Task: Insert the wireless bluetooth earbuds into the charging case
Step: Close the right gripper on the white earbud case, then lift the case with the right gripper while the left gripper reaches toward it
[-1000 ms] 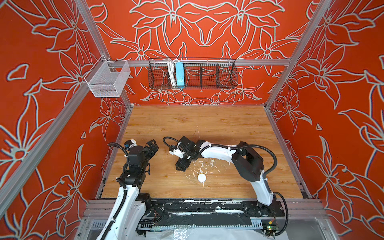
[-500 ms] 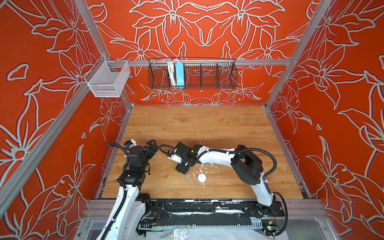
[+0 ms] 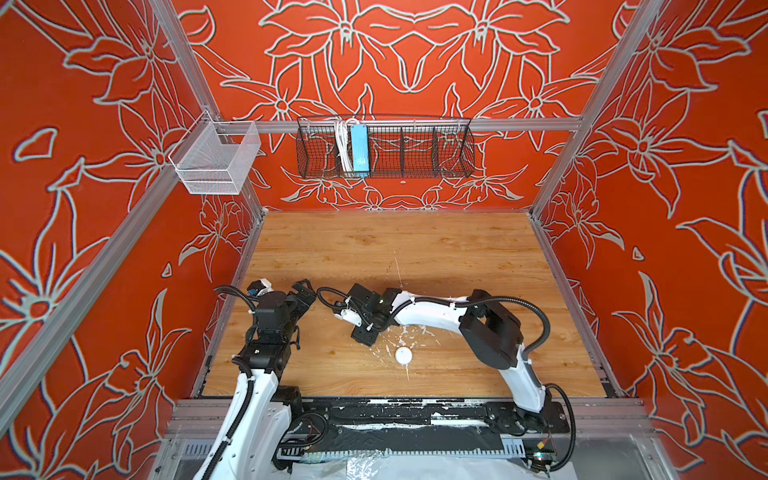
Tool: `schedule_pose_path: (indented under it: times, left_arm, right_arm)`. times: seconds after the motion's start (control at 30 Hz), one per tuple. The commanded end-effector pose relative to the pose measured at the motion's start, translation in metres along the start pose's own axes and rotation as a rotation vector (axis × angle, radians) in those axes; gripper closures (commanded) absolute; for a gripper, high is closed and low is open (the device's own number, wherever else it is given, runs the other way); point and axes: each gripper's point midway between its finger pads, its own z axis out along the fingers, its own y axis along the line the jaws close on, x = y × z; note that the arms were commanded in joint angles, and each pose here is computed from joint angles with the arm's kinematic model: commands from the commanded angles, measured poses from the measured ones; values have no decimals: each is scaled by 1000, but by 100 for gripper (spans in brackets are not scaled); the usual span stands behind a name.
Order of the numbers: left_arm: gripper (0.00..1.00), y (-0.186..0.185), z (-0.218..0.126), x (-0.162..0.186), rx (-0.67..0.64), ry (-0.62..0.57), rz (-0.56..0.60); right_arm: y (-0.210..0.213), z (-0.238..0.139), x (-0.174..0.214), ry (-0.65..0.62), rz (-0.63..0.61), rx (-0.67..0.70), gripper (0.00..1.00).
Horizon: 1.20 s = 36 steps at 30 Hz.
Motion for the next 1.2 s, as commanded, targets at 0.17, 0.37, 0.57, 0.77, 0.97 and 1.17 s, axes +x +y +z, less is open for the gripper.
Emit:
schedule_pose_path:
  times: [0.17,0.37,0.57,0.77,0.97,1.17]
  left_arm:
    - [3,-3,-3,-5,-1,-11,0]
    - [3,-4,-3,-5,6,-12,3]
    - [3,-19,-1,-1,67,38,33]
    - [3,-57,3,6,214,139,112]
    - [3,-114,6,35,462,313,179]
    - [3,-157,-14,69,647,374,314]
  right_arm:
    - [2,23,29,130,-43,24,41]
    - [1,21,27,127,-42,27,48]
    - [-11,9,19,80,-28,101,55]
    - [-29,-32,7,-43,-21,222,62]
    - [-67,-89,8,-201,3,468,68]
    - [-99,-150,19,-364,49,733,72]
